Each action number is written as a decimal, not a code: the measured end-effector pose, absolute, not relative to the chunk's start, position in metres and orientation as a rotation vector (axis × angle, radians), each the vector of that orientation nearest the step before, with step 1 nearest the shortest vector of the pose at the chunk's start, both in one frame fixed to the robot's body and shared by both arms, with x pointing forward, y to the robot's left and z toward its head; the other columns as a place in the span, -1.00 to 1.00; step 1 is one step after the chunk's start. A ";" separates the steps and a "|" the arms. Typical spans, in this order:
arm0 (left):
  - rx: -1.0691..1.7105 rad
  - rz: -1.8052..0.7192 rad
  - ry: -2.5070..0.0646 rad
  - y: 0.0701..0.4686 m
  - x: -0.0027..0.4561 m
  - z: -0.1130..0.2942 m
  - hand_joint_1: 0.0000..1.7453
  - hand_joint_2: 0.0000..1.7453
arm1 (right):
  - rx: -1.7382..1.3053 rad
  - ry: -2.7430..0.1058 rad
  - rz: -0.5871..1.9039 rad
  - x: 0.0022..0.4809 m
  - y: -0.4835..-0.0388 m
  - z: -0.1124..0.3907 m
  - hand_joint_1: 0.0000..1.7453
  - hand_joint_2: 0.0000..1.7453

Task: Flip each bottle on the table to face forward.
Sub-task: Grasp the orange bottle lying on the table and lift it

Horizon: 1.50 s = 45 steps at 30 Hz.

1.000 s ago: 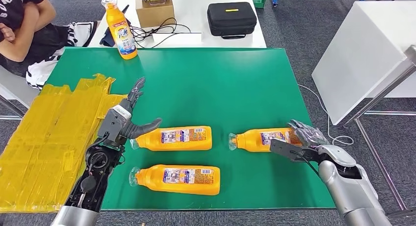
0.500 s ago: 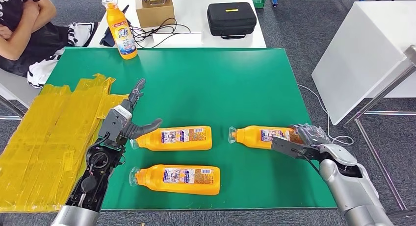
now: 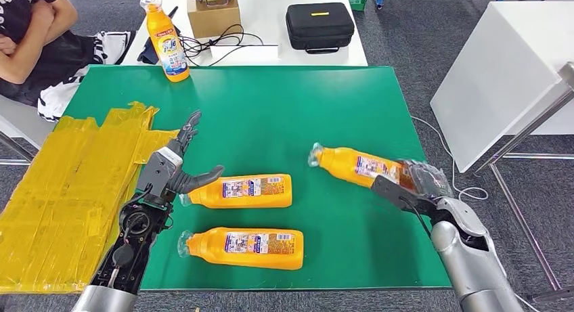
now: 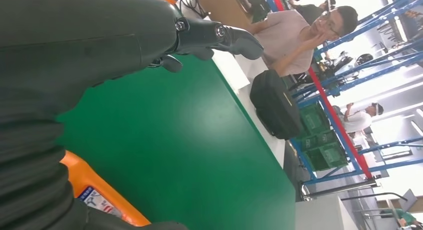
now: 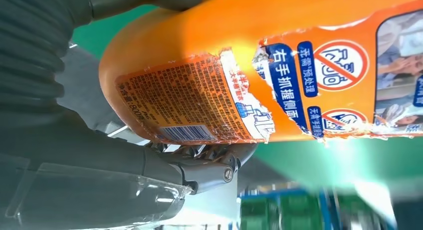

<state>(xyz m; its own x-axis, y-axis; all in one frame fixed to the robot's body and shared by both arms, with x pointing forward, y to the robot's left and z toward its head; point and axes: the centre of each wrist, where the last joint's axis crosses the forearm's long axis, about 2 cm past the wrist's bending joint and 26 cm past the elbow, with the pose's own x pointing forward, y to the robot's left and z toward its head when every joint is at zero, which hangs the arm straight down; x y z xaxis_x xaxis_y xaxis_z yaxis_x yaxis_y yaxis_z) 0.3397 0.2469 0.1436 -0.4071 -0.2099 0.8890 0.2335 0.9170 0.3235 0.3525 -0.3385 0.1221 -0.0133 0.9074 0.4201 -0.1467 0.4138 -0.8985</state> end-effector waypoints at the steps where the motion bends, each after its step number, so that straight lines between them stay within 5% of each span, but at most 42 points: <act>1: -0.017 -0.482 -1.927 0.247 0.339 0.142 -1.00 1.00 | -0.765 -1.356 0.931 0.352 -0.334 0.126 1.00 1.00; 13: -0.009 -0.508 -1.923 0.244 0.338 0.142 -1.00 1.00 | -0.702 -1.659 0.597 0.335 -0.301 0.149 1.00 1.00; 45: -0.120 -0.595 -2.052 0.200 0.335 0.179 -1.00 1.00 | -0.298 -1.792 0.597 0.350 -0.246 0.157 1.00 1.00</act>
